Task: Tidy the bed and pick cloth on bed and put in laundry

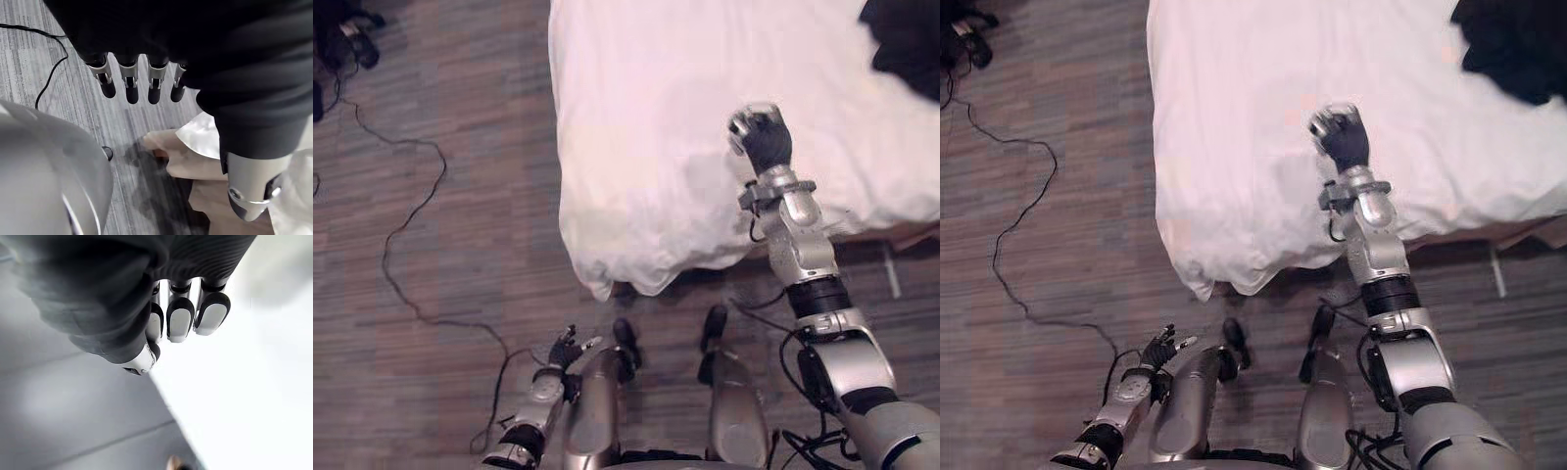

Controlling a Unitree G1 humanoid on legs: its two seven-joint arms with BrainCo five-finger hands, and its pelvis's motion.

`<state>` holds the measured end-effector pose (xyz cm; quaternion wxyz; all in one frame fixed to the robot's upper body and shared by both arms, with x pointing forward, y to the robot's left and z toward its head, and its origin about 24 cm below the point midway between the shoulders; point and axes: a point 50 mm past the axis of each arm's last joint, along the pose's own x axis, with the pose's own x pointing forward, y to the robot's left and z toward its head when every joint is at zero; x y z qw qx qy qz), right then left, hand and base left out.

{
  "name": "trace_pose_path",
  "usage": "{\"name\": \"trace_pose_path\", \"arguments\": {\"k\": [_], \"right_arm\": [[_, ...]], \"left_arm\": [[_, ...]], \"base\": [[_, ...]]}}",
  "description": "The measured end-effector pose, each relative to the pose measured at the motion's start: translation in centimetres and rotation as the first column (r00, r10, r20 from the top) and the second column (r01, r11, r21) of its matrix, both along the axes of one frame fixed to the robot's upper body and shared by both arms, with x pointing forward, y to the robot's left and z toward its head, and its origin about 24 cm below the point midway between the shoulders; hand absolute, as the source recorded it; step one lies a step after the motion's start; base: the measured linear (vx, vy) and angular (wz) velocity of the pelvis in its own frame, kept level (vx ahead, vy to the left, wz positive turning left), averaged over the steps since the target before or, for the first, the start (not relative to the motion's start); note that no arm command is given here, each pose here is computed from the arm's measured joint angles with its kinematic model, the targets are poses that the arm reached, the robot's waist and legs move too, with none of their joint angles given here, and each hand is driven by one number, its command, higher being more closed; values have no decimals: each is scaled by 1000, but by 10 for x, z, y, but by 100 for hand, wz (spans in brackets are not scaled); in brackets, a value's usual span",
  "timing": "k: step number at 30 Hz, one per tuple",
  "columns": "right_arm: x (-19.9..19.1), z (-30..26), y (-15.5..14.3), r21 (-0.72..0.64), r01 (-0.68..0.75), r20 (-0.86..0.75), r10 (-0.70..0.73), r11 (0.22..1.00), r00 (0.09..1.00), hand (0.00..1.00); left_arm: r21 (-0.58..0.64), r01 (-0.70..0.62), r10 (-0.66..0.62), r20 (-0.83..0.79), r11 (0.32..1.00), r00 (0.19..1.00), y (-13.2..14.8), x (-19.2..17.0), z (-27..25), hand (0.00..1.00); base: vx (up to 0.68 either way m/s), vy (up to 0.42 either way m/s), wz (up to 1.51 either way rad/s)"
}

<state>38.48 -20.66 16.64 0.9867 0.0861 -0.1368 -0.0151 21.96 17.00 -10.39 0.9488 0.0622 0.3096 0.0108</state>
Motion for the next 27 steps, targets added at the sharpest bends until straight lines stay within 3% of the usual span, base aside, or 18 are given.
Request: {"name": "trace_pose_path", "arguments": {"k": [2,5,8,12,13,15,16,20,24,27], "right_arm": [[-6,-2,-20,64,55,26,-57,996,998,100],[-34,-23,-75,190,221,28,-230,957,973,100],[-84,-80,-119,249,410,-121,-392,878,912,100],[-168,-163,-132,285,601,-359,-499,746,789,100],[-204,-183,-132,280,661,-417,-532,696,737,0],[-234,-202,-128,255,708,-482,-548,658,684,0],[-272,-229,-115,206,758,-594,-536,619,600,0],[-323,-277,-81,91,784,-799,-425,614,425,0],[-318,-306,-39,108,635,-886,-216,765,410,0],[-310,-311,-19,135,489,-891,-111,862,441,0]], "left_arm": [[-12,13,-13,22,1000,1000,-5,3,2,0],[-28,24,-22,85,999,996,-10,14,12,0],[-44,29,-23,120,999,992,-9,18,18,0],[-46,5,0,104,999,995,2,3,12,0],[-50,-2,7,97,999,995,5,-3,10,0],[-43,4,0,84,999,996,7,-8,7,0],[-17,37,-36,58,999,998,9,-15,3,0],[73,197,-194,-46,978,980,4,-27,-8,0],[72,293,-264,-270,954,926,8,-69,-35,0],[25,361,-339,-292,932,895,-14,-66,-38,0]], "base": [[-25,19,-22],[2,-26,-2],[54,-37,-10],[129,-10,-49],[172,5,-51],[158,-19,-38],[141,-26,-42],[174,-7,-84],[188,17,-187],[144,-119,-141]]}}
